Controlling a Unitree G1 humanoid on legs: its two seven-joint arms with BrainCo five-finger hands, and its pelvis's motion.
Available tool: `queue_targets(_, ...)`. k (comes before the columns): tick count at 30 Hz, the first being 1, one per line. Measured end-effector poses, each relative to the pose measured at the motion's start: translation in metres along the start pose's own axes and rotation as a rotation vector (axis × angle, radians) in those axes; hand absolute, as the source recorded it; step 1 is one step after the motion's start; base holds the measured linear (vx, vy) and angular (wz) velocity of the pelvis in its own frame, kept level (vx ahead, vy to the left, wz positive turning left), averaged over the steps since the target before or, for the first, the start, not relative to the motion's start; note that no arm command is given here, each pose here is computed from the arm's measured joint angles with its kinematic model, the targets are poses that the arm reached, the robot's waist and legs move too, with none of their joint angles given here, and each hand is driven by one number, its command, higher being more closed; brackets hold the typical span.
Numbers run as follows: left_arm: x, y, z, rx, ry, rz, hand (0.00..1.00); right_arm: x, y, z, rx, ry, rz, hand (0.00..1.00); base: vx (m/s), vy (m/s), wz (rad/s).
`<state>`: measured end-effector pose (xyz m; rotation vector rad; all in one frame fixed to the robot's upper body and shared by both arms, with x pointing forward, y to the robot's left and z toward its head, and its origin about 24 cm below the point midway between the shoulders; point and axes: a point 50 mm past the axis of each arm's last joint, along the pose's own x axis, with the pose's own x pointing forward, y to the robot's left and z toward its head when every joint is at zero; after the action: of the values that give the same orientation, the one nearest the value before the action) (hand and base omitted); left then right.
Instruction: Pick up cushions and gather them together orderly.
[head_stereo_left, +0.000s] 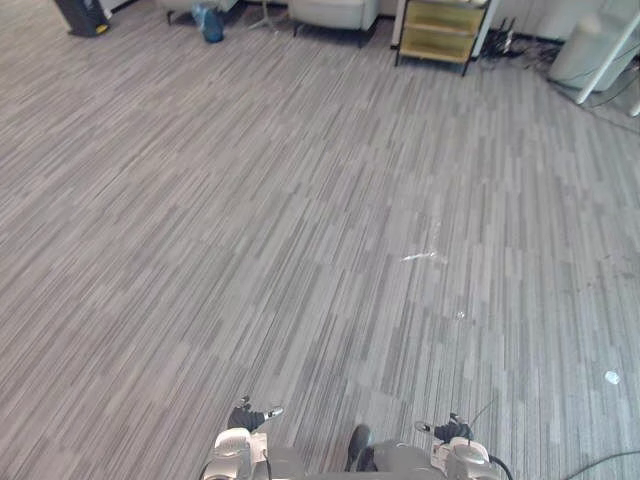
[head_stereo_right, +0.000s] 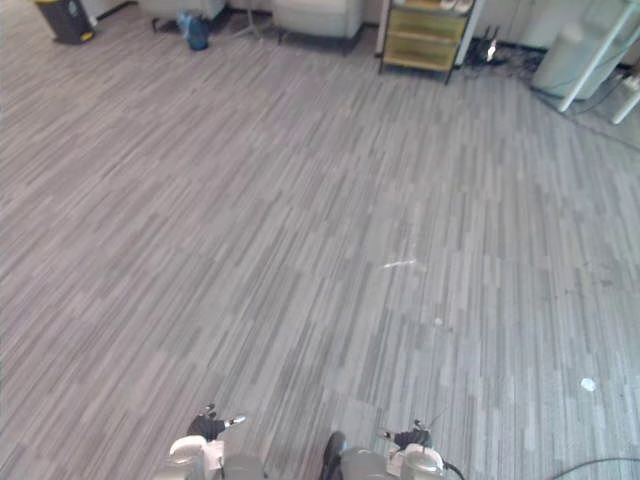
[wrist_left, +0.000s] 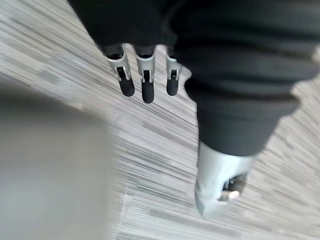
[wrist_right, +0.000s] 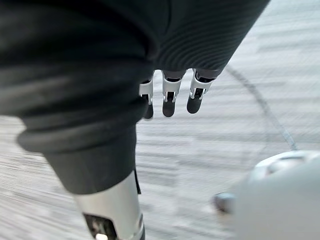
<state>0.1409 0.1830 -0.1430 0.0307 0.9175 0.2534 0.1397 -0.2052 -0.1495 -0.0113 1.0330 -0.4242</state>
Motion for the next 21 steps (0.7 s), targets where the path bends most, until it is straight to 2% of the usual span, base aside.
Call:
queue_targets(6,0.0,0.014,-0.002,0.01,-0.01,0.032,0.0,-0.001,0.006,-0.003,-0.003,0.017,0.016,0.0,0.6,0.218,-0.67)
queue_targets(13,0.002,0.017,-0.008,0.065,0.044,0.019,0.0,-0.003,-0.008,-0.02,0.017,0.053,-0.016,0.0,0.62,0.17,0.09)
queue_targets(21,0.001,0.008,-0.011,0.131,0.053,-0.024,0.0,-0.001,-0.007,0.001,0.006,-0.027,0.0,0.0,0.53,-0.092,0.14)
